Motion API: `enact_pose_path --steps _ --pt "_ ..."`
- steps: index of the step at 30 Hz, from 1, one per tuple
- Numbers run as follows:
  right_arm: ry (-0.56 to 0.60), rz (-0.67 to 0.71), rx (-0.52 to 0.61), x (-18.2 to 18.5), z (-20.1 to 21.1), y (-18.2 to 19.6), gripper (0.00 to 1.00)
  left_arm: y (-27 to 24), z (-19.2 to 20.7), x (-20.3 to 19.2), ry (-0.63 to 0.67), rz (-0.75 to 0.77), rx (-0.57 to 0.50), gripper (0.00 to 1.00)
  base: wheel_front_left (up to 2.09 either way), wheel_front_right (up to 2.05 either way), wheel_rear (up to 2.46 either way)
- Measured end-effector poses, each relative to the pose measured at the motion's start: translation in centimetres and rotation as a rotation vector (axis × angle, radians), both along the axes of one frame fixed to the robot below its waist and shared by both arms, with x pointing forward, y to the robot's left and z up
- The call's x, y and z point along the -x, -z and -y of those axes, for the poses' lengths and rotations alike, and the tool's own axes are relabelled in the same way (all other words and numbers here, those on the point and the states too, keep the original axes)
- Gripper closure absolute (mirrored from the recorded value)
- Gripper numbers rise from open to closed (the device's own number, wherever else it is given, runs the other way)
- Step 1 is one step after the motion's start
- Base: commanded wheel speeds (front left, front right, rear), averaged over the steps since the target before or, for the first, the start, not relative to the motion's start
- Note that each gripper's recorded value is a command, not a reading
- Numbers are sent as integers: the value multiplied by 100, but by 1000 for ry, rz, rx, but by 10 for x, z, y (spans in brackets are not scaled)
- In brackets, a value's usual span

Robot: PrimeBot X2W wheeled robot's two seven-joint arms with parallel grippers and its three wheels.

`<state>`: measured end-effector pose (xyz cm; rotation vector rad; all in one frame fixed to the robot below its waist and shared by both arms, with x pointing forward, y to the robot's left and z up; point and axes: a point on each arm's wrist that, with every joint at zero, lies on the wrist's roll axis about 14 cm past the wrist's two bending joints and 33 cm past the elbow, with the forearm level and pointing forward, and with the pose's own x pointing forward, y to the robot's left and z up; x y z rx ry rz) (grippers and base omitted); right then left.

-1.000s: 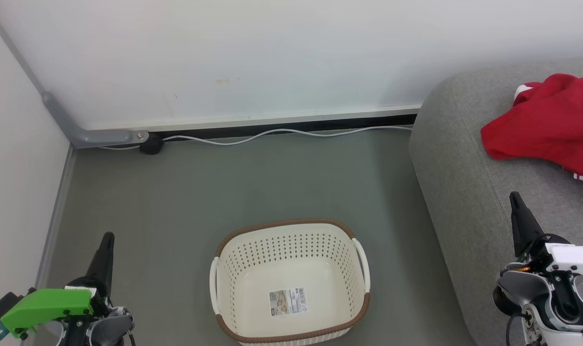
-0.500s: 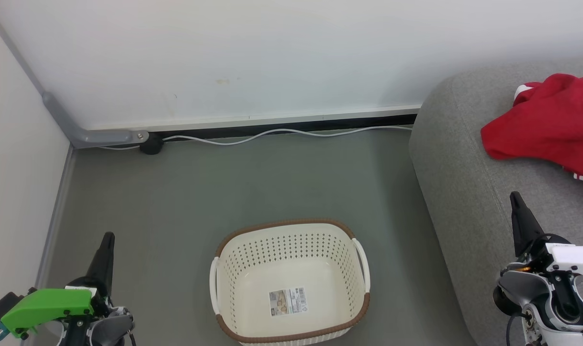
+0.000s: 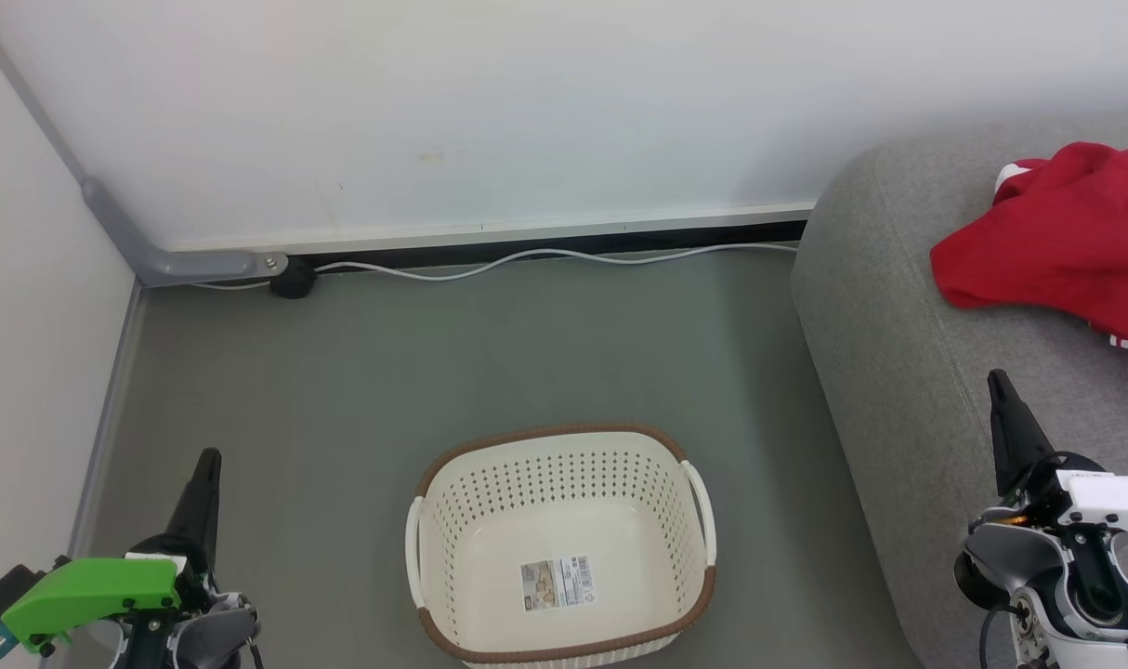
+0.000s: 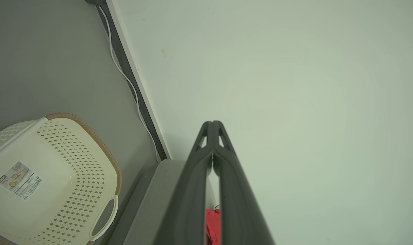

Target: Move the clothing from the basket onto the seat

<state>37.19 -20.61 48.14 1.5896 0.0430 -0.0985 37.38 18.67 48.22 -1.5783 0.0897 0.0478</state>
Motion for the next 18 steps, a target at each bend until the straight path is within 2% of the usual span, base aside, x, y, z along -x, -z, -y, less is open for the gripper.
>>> enact_pose_path --steps 18 --pt "-3 0 -1 0 0 0 100 0 0 0 -1 1 0 100 0 0 0"
